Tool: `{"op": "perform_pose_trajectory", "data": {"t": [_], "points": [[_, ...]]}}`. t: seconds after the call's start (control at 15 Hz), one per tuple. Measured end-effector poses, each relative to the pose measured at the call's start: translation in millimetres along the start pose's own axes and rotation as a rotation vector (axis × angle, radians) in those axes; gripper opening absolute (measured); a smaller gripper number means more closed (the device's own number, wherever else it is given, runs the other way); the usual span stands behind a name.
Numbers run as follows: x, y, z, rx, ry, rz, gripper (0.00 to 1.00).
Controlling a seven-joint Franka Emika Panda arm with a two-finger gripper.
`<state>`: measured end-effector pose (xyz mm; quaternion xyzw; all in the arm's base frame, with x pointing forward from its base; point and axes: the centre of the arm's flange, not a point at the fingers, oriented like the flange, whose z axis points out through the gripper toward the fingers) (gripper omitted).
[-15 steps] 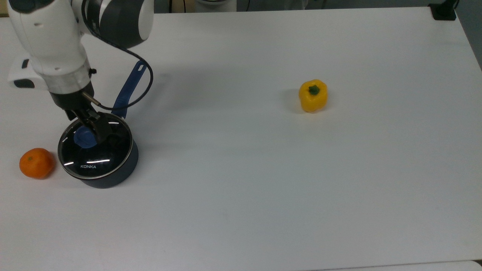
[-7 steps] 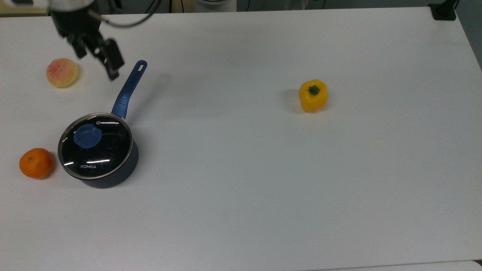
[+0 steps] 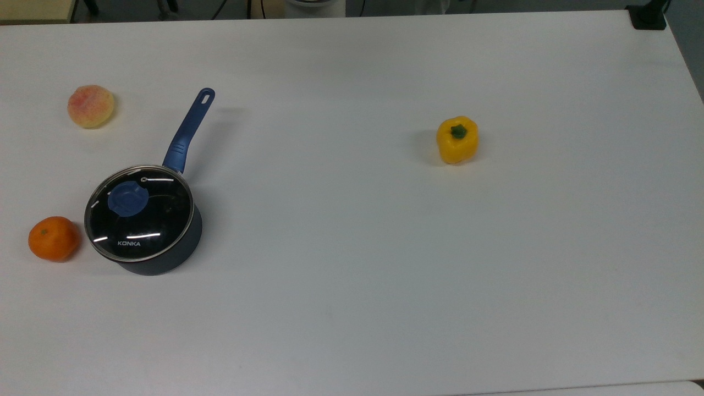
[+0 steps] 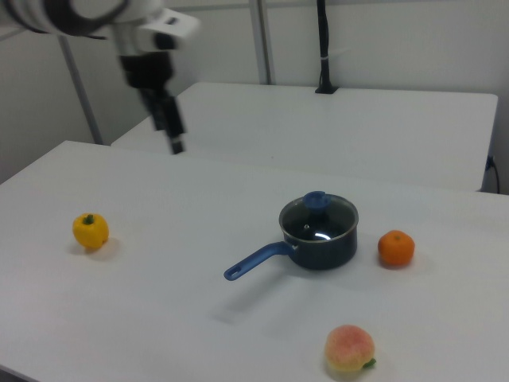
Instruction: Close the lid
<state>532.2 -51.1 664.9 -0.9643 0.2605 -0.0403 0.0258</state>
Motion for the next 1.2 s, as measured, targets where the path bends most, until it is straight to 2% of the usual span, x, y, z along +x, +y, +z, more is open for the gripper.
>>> {"op": "perform_pose_trajectory", "data": {"t": [0.2,0.33,0.47,0.6,0.67,0.8,1.0,1.2], "points": [[-51.9,-24.0,-12.4,-0.01,-0.036,-0.066,1.0],[-68.0,-39.2,-12.1,-0.009,-0.042,-0.154,1.0],[-72.1,-47.3,-6.7,-0.011,-0.052,-0.271,1.0],[-63.9,-51.7,1.1,-0.001,-0.035,-0.397,1.0],[-53.6,-56.6,11.5,0.005,-0.019,-0.471,1.0],[-30.3,-67.2,37.5,0.01,0.012,-0.558,1.0],[-11.2,-68.7,60.1,0.007,0.015,-0.589,1.0],[-9.0,-66.0,58.9,0.008,0.017,-0.59,1.0]]}}
